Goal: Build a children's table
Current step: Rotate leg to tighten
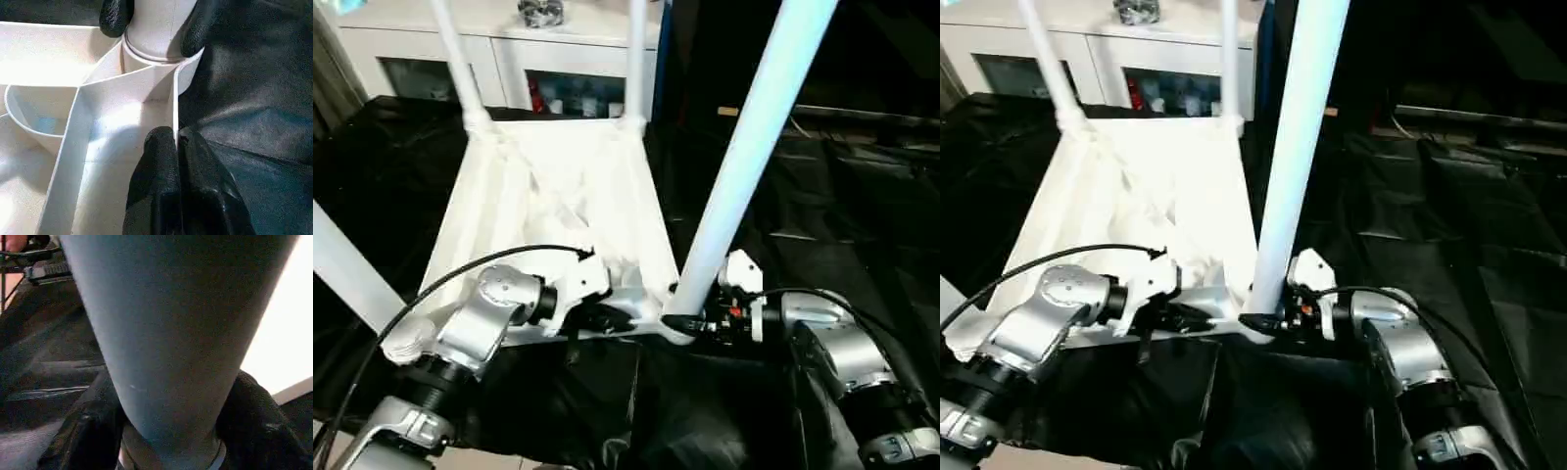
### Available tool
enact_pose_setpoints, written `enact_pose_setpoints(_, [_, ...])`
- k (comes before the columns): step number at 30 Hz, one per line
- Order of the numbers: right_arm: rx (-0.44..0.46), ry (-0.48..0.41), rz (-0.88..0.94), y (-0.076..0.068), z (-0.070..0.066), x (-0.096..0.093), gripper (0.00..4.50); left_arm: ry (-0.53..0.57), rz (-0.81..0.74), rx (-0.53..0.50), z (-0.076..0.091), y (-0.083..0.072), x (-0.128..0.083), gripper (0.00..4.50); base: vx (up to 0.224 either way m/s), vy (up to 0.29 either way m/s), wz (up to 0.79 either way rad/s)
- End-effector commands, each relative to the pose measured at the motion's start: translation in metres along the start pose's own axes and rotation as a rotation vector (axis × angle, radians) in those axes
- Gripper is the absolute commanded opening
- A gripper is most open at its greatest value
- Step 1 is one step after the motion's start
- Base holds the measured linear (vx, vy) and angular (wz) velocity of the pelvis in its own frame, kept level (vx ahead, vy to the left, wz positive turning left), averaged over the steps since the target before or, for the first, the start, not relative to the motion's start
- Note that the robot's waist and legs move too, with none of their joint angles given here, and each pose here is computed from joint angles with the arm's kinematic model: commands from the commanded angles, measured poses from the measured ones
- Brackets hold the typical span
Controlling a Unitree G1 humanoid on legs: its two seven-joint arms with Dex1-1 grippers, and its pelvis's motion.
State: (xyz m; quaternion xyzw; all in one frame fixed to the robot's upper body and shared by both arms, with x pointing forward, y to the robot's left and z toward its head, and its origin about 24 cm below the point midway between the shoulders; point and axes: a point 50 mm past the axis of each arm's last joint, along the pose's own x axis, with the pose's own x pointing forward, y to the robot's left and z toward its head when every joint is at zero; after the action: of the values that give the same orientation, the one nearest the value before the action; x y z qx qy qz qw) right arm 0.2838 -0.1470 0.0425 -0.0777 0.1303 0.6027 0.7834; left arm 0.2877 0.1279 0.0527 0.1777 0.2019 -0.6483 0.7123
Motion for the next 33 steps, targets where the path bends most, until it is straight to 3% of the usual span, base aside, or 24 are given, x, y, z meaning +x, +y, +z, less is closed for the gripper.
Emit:
enact_pose_setpoints(1, [0.011,0.026,0.071,0.007,-0.004,0.003,2.15,-0.025,-0.03,0.028,0.005,-0.001,-0.001,0.0,0.0,0.0,0.0])
enact_pose_setpoints(7, [0.017,0.031,0.103,0.011,-0.005,0.004,2.0,-0.02,-0.019,0.023,0.003,-0.001,-0.002,0.0,0.0,0.0,0.0])
enact_pose_setpoints(13, [0.066,0.004,0.08,0.017,-0.012,0.012,1.99,-0.021,0.102,-0.013,0.004,0.005,0.009,0.0,0.0,0.0,0.0])
enact_pose_setpoints(16, [0.147,-0.018,-0.159,0.011,-0.022,0.032,1.99,-0.03,0.273,-0.084,0.01,0.011,0.031,0.0,0.0,0.0,0.0])
enact_pose_setpoints(20, [0.202,-0.04,-0.336,0.006,-0.026,0.05,1.99,-0.064,0.342,-0.14,0.019,0.011,0.051,0.0,-0.042,0.006,-0.05])
enact_pose_setpoints(24, [0.255,-0.06,-0.5,0.001,-0.021,0.071,1.98,-0.089,0.407,-0.173,0.032,0.014,0.07,0.0,0.0,0.0,0.0])
enact_pose_setpoints(29, [0.263,-0.083,-0.547,0.0,-0.013,0.085,1.98,-0.088,0.417,-0.149,0.041,0.014,0.077,0.0,-0.05,0.013,0.0])
enact_pose_setpoints(31, [0.289,-0.138,-0.519,0.001,-0.007,0.088,2.54,-0.085,0.403,-0.121,0.043,0.013,0.078,0.0,-0.022,-0.032,0.15])
enact_pose_setpoints(33, [0.312,-0.16,-0.504,0.001,-0.006,0.086,2.7,-0.089,0.385,-0.107,0.043,0.011,0.076,0.0,0.074,-0.09,-0.01])
